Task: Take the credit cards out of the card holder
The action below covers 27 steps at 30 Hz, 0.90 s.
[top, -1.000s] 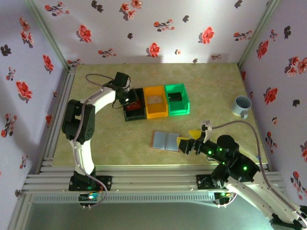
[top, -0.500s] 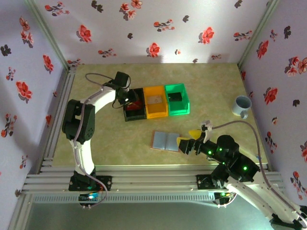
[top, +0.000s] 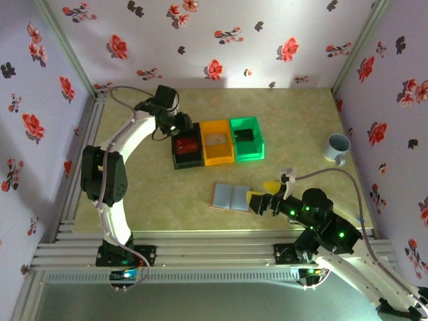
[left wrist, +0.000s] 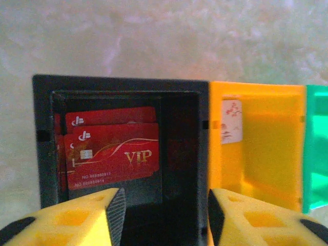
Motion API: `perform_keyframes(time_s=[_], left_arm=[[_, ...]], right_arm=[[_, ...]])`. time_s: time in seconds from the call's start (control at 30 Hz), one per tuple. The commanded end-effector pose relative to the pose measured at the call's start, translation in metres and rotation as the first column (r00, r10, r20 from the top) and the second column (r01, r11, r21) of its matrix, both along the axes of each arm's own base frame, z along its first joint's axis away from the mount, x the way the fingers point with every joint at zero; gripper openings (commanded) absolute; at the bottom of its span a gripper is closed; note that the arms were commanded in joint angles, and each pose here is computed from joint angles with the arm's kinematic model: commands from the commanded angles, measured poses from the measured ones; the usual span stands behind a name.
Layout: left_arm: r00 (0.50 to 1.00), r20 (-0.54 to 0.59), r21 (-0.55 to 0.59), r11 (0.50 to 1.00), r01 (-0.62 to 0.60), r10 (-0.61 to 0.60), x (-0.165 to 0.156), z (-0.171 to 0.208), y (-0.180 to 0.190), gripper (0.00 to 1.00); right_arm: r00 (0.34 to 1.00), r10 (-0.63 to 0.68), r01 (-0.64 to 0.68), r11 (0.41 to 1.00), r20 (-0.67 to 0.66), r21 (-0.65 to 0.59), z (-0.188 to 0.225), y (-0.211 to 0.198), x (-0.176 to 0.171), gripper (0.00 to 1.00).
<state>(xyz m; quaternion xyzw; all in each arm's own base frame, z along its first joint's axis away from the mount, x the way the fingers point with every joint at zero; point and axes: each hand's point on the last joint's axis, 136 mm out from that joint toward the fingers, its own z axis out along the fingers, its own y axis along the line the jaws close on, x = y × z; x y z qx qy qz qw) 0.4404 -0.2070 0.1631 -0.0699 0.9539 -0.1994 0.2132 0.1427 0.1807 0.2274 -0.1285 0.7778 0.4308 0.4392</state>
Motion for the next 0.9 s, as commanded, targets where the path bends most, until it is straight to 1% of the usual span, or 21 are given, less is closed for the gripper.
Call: perform_keyframes(time_s=[0.0, 0.07, 0.17, 0.23, 0.27, 0.3, 0.37, 0.43, 0.47, 0.53, 0.57, 0.6, 0.63, 0.67, 0.73, 0.8, 0.87], left_arm=[[0.996, 0.081, 0.055, 0.998, 0.03, -0.035, -0.015, 0.064, 0.017, 0.52], [0.991, 0.131, 0.055, 0.998, 0.028, -0.035, -0.022, 0.095, 0.025, 0.55], [0.971, 0.237, 0.052, 0.998, 0.018, -0.03, -0.04, 0.141, 0.037, 0.65], [0.955, 0.297, 0.05, 0.999, 0.002, -0.016, -0.054, 0.161, 0.047, 0.73], [0.94, 0.341, 0.036, 0.999, -0.007, -0.006, -0.064, 0.173, 0.052, 0.87], [0.926, 0.379, 0.026, 0.999, -0.019, 0.008, -0.073, 0.18, 0.058, 0.99], [0.89, 0.454, 0.008, 0.998, -0.062, 0.052, -0.088, 0.187, 0.072, 1.0], [0.854, 0.512, 0.003, 0.994, -0.109, 0.092, -0.102, 0.187, 0.088, 1.0], [0.831, 0.545, 0.004, 0.991, -0.135, 0.111, -0.109, 0.185, 0.096, 1.0], [0.793, 0.596, 0.028, 0.984, -0.178, 0.127, -0.121, 0.177, 0.113, 1.0], [0.779, 0.614, 0.049, 0.979, -0.196, 0.125, -0.126, 0.169, 0.12, 1.0], [0.767, 0.63, 0.068, 0.976, -0.208, 0.12, -0.131, 0.162, 0.126, 1.0], [0.759, 0.642, 0.085, 0.973, -0.215, 0.112, -0.134, 0.155, 0.13, 1.0], [0.755, 0.647, 0.107, 0.968, -0.228, 0.106, -0.137, 0.145, 0.135, 1.0], [0.763, 0.634, 0.145, 0.95, -0.278, 0.127, -0.14, 0.126, 0.149, 1.0], [0.785, 0.6, 0.18, 0.932, -0.316, 0.15, -0.141, 0.106, 0.162, 1.0], [0.802, 0.572, 0.198, 0.92, -0.339, 0.172, -0.139, 0.087, 0.17, 1.0]], right_arm=[[0.998, -0.033, 0.032, 0.999, 0.047, 0.007, 0.012, -0.006, 0.004, 0.99], [0.997, -0.054, 0.054, 0.999, 0.047, 0.003, 0.012, -0.009, 0.006, 0.99], [0.993, -0.106, 0.106, 0.994, 0.054, -0.001, 0.014, -0.018, 0.01, 0.99], [0.985, -0.162, 0.163, 0.986, 0.059, -0.012, 0.014, -0.027, 0.015, 0.99], [0.98, -0.188, 0.19, 0.982, 0.065, -0.017, 0.014, -0.032, 0.017, 0.99], [0.973, -0.221, 0.223, 0.975, 0.066, -0.025, 0.012, -0.036, 0.021, 0.99], [0.95, -0.307, 0.31, 0.95, 0.066, -0.048, 0.009, -0.049, 0.03, 0.99], [0.904, -0.418, 0.427, 0.898, 0.093, -0.11, 0.004, -0.071, 0.04, 0.99], [0.855, -0.503, 0.518, 0.842, 0.126, -0.149, 0.004, -0.089, 0.047, 0.99], [0.737, -0.649, 0.676, 0.707, 0.189, -0.209, 0.002, -0.125, 0.056, 0.99], [0.679, -0.697, 0.734, 0.64, 0.23, -0.228, 0.001, -0.14, 0.059, 0.99], [0.638, -0.719, 0.77, 0.592, 0.276, -0.237, 0.001, -0.148, 0.061, 0.99], [0.609, -0.729, 0.793, 0.563, 0.312, -0.233, 0.002, -0.152, 0.064, 0.99], [0.595, -0.717, 0.803, 0.543, 0.362, -0.244, 0.001, -0.153, 0.068, 0.99], [0.587, -0.686, 0.809, 0.523, 0.43, -0.27, -0.003, -0.151, 0.075, 0.99], [0.532, -0.709, 0.847, 0.454, 0.463, -0.277, -0.006, -0.161, 0.082, 0.99], [0.49, -0.727, 0.872, 0.397, 0.481, -0.287, -0.01, -0.171, 0.089, 0.99]])
